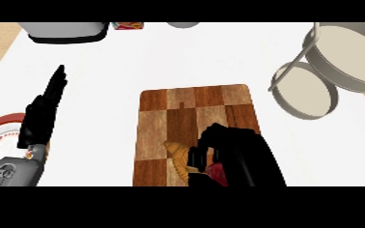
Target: Pick the pear from the cutting board and place it in the tiered basket
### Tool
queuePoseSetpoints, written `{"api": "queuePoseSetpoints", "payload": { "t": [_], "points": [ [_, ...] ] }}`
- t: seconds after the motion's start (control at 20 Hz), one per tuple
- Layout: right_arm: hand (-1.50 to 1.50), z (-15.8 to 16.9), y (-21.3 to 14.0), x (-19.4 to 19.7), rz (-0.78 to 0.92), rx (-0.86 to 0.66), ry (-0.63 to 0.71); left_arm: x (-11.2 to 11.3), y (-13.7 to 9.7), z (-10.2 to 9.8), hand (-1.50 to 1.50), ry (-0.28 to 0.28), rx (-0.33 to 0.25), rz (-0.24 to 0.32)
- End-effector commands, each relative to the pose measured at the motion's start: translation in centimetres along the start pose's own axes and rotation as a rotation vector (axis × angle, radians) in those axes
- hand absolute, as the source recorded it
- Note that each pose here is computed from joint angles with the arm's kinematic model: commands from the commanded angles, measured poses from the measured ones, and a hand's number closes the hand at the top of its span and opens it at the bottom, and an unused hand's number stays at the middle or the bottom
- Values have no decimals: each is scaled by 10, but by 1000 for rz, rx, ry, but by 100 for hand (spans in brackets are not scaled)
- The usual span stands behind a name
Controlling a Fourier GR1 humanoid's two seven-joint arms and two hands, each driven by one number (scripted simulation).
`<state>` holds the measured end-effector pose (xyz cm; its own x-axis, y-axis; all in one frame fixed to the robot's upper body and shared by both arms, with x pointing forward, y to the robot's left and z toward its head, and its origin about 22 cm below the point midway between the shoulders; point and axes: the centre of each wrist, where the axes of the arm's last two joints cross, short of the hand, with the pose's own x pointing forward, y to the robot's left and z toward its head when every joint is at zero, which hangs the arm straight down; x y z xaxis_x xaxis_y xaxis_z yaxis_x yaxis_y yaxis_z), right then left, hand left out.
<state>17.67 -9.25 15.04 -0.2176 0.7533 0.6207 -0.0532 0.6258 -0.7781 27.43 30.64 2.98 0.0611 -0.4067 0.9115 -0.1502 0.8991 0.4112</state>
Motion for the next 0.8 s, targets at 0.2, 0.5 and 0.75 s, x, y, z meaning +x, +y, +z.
{"api": "queuePoseSetpoints", "payload": {
  "t": [0.2, 0.5, 0.75],
  "points": [
    [150, 25, -97, 11, 51, -316, -8, -6, 10, 7, 0, -17, -18, -16],
    [150, -3, -135, -2, 179, -253, 9, 11, -5, 7, 0, -22, -41, -3],
    [150, -23, -161, -10, 50, -251, -14, 7, -21, -6, 0, -30, -25, -4]
  ]
}}
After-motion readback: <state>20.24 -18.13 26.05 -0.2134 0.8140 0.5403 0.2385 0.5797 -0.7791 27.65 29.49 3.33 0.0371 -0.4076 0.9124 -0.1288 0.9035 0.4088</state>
